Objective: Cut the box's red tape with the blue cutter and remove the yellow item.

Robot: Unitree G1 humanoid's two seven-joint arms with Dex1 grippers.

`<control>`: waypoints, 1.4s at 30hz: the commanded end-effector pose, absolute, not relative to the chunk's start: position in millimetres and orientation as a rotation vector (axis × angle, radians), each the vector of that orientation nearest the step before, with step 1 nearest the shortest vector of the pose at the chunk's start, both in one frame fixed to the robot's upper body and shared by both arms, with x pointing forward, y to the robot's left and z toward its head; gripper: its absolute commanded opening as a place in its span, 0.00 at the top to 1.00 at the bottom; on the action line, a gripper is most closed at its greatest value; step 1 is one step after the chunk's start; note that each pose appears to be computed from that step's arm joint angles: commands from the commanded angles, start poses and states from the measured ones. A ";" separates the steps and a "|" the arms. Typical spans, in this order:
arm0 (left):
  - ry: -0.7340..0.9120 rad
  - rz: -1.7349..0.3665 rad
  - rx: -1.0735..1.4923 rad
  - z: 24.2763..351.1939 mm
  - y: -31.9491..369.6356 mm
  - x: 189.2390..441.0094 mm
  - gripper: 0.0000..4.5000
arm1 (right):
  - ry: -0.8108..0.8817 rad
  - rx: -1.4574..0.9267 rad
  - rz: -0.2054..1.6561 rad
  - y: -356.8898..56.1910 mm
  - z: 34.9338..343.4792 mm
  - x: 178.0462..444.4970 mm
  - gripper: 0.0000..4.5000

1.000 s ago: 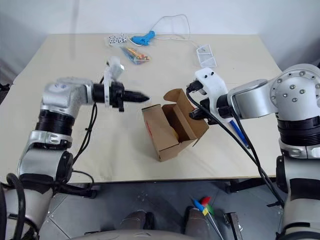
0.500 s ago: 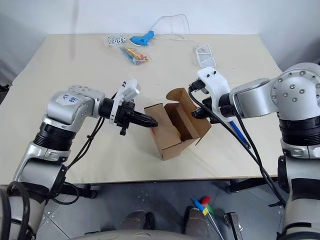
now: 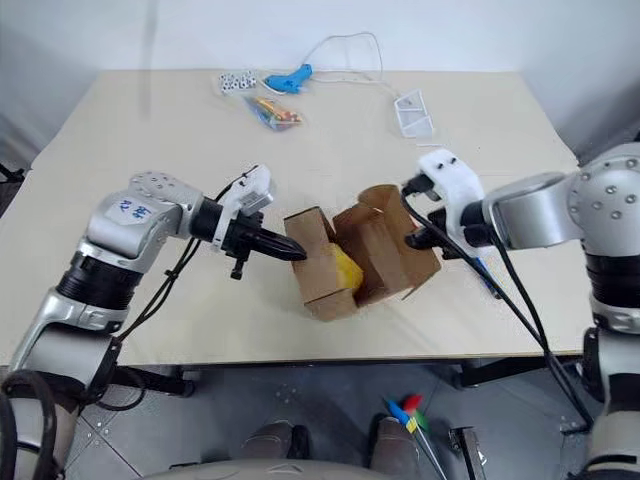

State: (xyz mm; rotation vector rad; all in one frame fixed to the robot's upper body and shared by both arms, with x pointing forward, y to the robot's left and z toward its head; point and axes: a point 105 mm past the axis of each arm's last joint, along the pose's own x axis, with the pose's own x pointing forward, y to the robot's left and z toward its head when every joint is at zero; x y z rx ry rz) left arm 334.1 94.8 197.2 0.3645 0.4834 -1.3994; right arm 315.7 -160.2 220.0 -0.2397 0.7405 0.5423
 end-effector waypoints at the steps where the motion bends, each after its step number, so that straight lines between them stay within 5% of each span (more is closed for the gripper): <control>1: 0.612 -1.284 0.375 166.0 109.8 336.4 1.00 | 0.698 -0.213 0.516 -170.4 231.5 312.7 1.00; 20: 0.534 -1.187 0.330 163.6 101.7 365.3 1.00 | 0.690 -0.129 0.555 -152.1 215.4 317.4 1.00; 26: 0.438 -1.199 0.248 216.4 123.1 367.9 1.00 | 0.670 -0.140 0.542 -154.2 224.8 319.8 1.00; 32: 0.265 -1.313 0.181 274.0 103.8 351.9 1.00 | 0.668 -0.149 0.527 -159.2 228.3 319.1 1.00; 42: 0.352 -1.415 0.379 231.9 55.2 339.6 1.00 | 0.676 -0.153 0.526 -159.1 227.5 320.0 1.00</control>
